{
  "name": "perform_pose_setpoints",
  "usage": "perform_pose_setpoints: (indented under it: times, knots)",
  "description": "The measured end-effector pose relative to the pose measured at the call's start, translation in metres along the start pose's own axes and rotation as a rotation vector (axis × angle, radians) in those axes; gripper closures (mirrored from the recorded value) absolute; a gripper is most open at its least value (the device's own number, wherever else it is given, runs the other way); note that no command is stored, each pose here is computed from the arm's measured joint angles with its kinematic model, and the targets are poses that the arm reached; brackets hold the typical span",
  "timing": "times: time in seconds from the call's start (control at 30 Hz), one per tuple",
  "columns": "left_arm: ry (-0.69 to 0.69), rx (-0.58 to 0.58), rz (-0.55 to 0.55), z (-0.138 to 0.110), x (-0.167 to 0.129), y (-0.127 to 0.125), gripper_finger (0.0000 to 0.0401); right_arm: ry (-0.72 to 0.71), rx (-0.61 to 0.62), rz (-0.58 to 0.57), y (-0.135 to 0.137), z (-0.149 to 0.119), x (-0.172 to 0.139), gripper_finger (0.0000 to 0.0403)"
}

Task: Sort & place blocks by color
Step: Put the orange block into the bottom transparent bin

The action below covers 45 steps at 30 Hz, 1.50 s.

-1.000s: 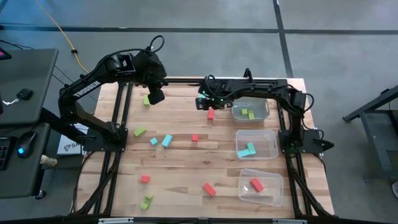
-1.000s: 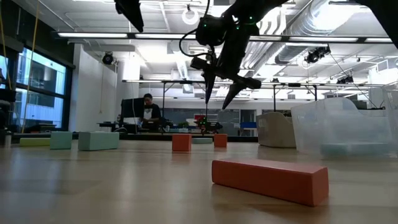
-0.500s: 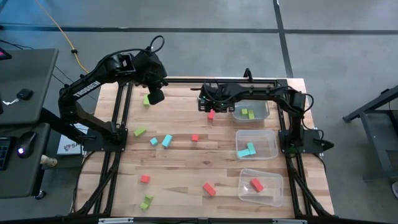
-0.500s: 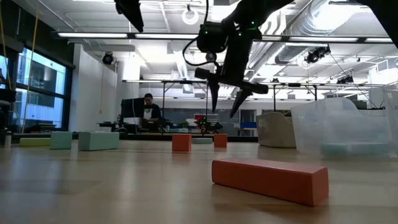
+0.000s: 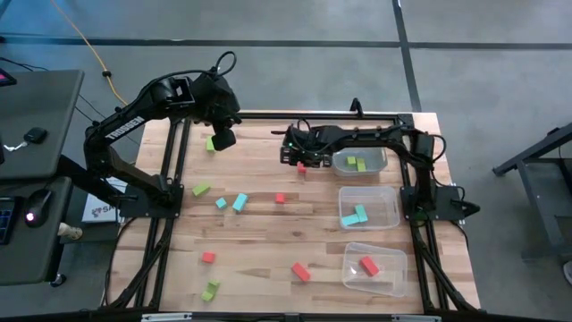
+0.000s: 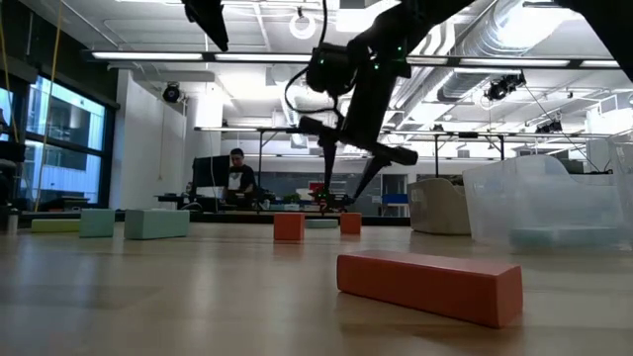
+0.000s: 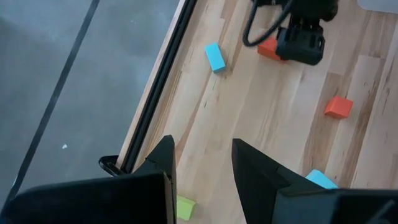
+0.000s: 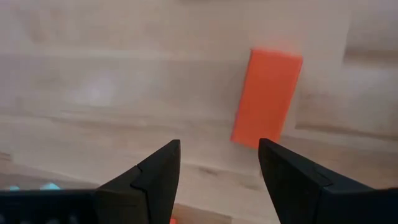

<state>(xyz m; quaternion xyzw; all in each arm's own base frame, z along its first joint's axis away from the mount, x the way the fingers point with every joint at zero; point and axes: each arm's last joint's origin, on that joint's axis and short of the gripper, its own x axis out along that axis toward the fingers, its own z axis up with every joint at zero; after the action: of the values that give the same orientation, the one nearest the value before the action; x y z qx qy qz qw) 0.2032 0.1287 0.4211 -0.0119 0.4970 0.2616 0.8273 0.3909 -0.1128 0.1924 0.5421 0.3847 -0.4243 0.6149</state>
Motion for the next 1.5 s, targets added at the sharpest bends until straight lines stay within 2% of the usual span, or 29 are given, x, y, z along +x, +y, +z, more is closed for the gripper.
perform_pose_setpoints:
  times: [0.13, 0.83, 1.13, 1.5]
  knots:
    - [0.0, 0.0, -0.001, 0.0, 0.0, 0.0, 0.0316, 0.021, -0.007, -0.018, -0.001, -0.001, 0.008, 0.0197]
    - [0.0, 0.011, -0.002, 0.0, 0.0, 0.0, 0.0316, 0.003, 0.005, -0.076, -0.008, 0.003, 0.008, 0.0197]
    - [0.0, 0.011, -0.001, 0.0, 0.0, 0.0, 0.0316, 0.036, 0.004, -0.101, -0.009, 0.001, 0.027, 0.0197]
    - [0.001, 0.028, -0.002, 0.0, 0.0, 0.0, 0.0316, -0.003, 0.018, -0.117, -0.012, 0.009, 0.032, 0.0209]
